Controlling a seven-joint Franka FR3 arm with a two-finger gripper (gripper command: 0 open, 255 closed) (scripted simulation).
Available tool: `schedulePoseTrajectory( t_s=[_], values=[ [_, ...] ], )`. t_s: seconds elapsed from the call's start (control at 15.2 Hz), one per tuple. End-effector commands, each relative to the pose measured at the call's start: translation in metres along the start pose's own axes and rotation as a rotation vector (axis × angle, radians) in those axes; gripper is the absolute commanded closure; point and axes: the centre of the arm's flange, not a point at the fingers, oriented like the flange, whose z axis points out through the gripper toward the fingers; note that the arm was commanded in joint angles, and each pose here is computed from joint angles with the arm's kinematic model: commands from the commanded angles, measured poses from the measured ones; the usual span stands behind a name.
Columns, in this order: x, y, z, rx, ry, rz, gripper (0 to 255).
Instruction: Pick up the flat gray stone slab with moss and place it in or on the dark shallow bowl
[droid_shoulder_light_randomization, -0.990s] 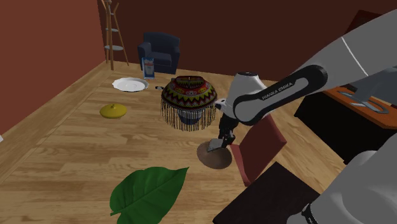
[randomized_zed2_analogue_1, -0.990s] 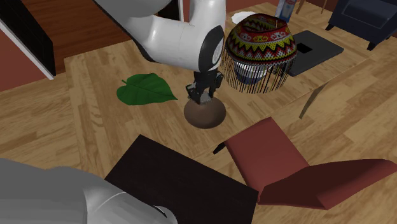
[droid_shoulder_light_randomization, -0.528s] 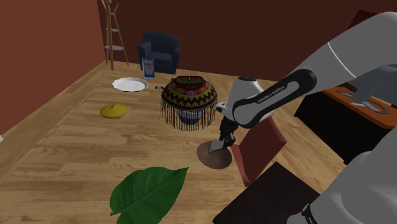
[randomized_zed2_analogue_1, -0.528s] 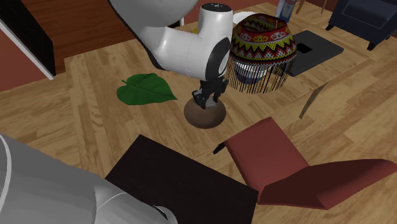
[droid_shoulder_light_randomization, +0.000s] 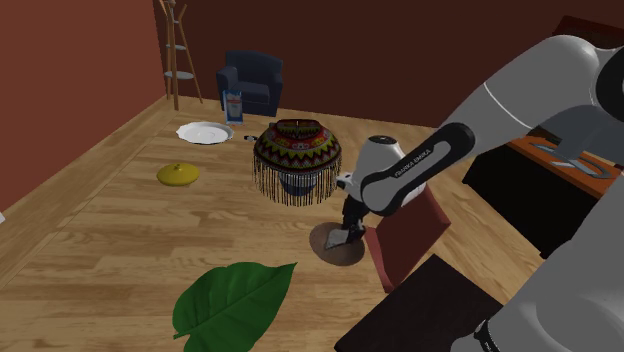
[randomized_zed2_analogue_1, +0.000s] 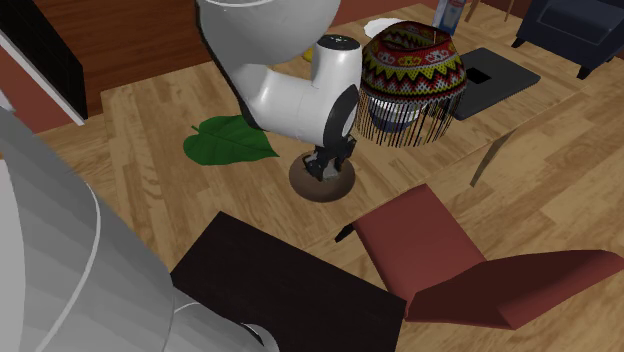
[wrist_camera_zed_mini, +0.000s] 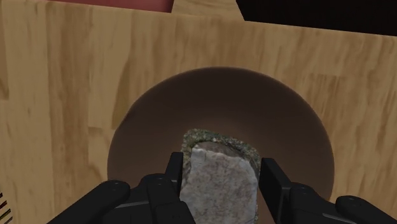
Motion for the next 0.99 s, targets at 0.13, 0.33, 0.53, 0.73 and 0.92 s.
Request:
schedulePoseTrajectory(
  t_s=[0.13, 0.33, 0.53, 0.73, 0.92],
  values=[
    [-0.0009, -0.001, 0.0191, -0.001, 0.0, 0.0, 255],
    [-0.0008, -0.0009, 0.0191, -0.001, 0.0, 0.0, 255],
    [-0.0008, -0.0009, 0.0191, -0.001, 0.0, 0.0, 255],
    [-0.0008, -0.0009, 0.0191, -0.001, 0.0, 0.0, 0],
    [-0.0008, -0.0009, 0.0191, -0.001, 0.0, 0.0, 0]
  ],
)
